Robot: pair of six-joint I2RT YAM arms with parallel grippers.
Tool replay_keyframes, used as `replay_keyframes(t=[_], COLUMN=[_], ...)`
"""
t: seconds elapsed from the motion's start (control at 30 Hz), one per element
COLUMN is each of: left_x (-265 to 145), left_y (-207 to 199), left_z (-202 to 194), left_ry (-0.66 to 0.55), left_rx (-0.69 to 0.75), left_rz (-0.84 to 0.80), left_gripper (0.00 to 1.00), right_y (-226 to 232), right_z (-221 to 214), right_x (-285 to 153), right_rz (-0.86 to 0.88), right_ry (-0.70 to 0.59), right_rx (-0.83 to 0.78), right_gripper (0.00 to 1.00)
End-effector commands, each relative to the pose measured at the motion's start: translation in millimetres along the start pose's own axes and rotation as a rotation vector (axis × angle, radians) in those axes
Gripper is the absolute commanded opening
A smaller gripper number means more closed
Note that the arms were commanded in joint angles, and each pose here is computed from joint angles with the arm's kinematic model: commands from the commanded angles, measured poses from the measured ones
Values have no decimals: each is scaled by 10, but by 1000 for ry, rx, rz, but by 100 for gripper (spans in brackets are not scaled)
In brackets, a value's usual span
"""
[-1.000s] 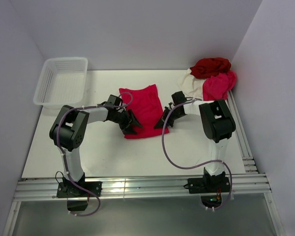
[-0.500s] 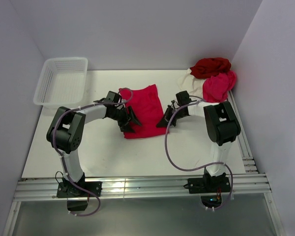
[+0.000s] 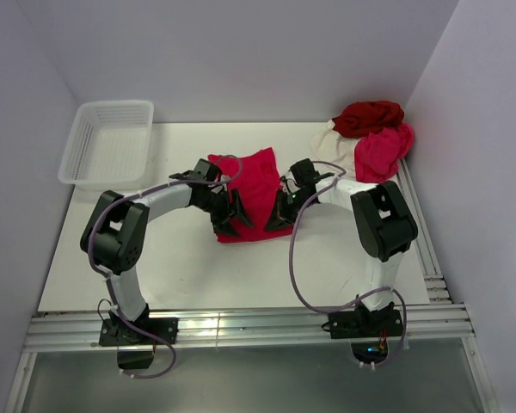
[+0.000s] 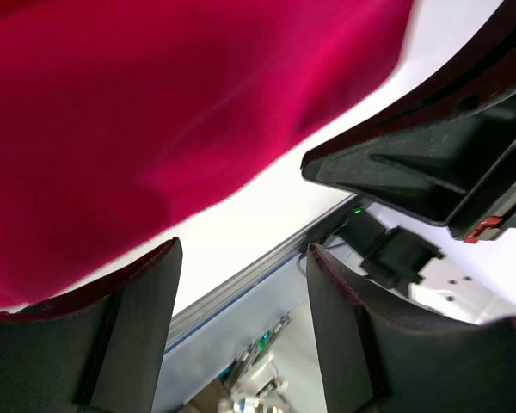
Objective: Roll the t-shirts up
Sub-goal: Roll the tshirt
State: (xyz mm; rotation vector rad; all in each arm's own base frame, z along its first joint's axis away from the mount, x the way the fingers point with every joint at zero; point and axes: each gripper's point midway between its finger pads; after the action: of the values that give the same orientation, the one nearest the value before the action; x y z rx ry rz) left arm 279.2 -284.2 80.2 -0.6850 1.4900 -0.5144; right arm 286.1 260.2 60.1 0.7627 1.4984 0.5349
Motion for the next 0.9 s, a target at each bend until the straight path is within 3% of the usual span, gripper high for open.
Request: replay_keyframes(t=[0.0,0.2,0.4,0.6,0.7,0.83,0.87], left_x=[137,220,155,45,-6,-142,-185], left_y=[184,467,634,723,676,457,420], left_z=[-149,-222,-258,-218,-192,-167,-155], left_ry=[61,88,84,68,55,11,-5], left_rx=[-4,-22,-19,-11,-9,4,4], left_rz=[37,124,171,201,191,140,139], left_gripper=[65,64,64,64,64,64,65], right_y=[-275,-673,-899,-840,-678,-455,-349], right_z=[-61,-8,103,152,160,62,76], right_x=[106,101,-185,-440,-562,-686,-759], right_rz=[-92,-212,-266,-279,-246,-157,-122], right_ry=[53,53,-10,-77,-129,-195,-238], right_rx=[23,100,165,149,134,158,134], right_gripper=[0,0,0,1,12,43,44])
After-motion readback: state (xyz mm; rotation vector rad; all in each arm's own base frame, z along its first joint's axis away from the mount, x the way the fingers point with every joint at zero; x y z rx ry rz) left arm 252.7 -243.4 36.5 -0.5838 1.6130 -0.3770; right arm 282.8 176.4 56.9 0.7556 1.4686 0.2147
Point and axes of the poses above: each gripper's point midway between its finger pads, its own x axis out along the fingers, its own y axis along the line the jaws close on, z = x × y, and after that the axes turned 4 degrees about x, right-handed
